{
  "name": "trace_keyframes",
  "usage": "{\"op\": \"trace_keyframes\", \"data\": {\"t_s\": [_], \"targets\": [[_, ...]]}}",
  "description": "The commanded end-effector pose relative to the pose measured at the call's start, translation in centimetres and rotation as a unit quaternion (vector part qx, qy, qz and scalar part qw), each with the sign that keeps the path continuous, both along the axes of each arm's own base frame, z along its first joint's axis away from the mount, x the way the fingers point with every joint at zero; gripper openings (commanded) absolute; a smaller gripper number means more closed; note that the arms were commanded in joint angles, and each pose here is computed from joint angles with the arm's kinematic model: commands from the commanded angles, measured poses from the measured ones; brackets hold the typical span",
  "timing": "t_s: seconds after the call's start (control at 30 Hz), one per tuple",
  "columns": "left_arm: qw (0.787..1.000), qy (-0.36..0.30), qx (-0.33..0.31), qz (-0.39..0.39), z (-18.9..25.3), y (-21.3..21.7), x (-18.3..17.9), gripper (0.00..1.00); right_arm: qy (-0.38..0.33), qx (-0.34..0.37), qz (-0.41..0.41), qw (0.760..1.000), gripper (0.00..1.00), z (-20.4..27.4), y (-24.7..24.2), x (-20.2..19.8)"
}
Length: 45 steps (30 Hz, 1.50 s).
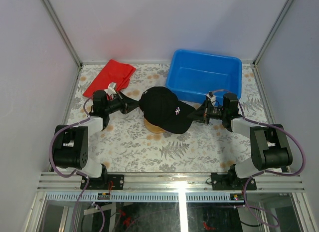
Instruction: Stack the hats
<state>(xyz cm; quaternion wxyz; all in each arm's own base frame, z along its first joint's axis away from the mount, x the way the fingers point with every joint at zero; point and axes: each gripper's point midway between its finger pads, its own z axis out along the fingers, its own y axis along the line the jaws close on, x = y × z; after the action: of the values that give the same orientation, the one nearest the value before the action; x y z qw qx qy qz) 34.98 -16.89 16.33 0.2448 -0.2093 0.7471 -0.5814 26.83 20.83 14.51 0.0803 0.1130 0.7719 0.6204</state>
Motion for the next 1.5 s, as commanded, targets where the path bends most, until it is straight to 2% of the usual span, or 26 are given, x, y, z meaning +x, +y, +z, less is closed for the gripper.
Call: {"op": "trace_keyframes", "data": {"t_s": [0.0,0.27,0.4,0.67,0.87,0.97,1.07,1.2,1.47], "targets": [[0.999,0.028,0.042,-0.001,-4.4,1.3,-1.0,0.00,0.035,-0.014,0.003,0.999,0.00,-1.3,-0.1,-0.8],[0.995,0.080,0.059,-0.009,-9.8,1.5,-3.2,0.00,0.062,-0.043,0.005,0.997,0.00,-3.1,-0.9,-0.2],[0.993,0.097,0.064,-0.011,-11.3,1.7,-4.1,0.00,0.066,-0.066,0.000,0.996,0.00,-3.7,-2.0,1.3],[0.991,0.110,0.079,-0.009,-12.0,2.7,-3.9,0.00,0.118,-0.105,-0.028,0.987,0.00,-7.3,-6.1,2.0],[0.990,0.112,0.083,-0.001,-11.3,3.0,-3.1,0.00,0.142,-0.137,-0.038,0.980,0.01,-9.1,-7.0,2.3],[0.990,0.112,0.085,0.001,-11.1,3.0,-2.8,0.00,0.146,-0.144,-0.038,0.978,0.07,-9.5,-7.1,2.3],[0.990,0.111,0.084,0.003,-10.9,3.0,-2.6,0.00,0.136,-0.146,-0.039,0.979,0.09,-9.2,-7.1,2.6],[0.993,0.101,0.069,0.001,-9.7,2.6,-2.4,0.00,0.098,-0.149,-0.045,0.983,0.21,-7.3,-7.0,3.7],[0.995,0.075,0.061,-0.012,-6.4,1.4,-2.2,0.00,0.047,-0.147,-0.066,0.986,0.33,-4.3,-7.1,5.4]]}}
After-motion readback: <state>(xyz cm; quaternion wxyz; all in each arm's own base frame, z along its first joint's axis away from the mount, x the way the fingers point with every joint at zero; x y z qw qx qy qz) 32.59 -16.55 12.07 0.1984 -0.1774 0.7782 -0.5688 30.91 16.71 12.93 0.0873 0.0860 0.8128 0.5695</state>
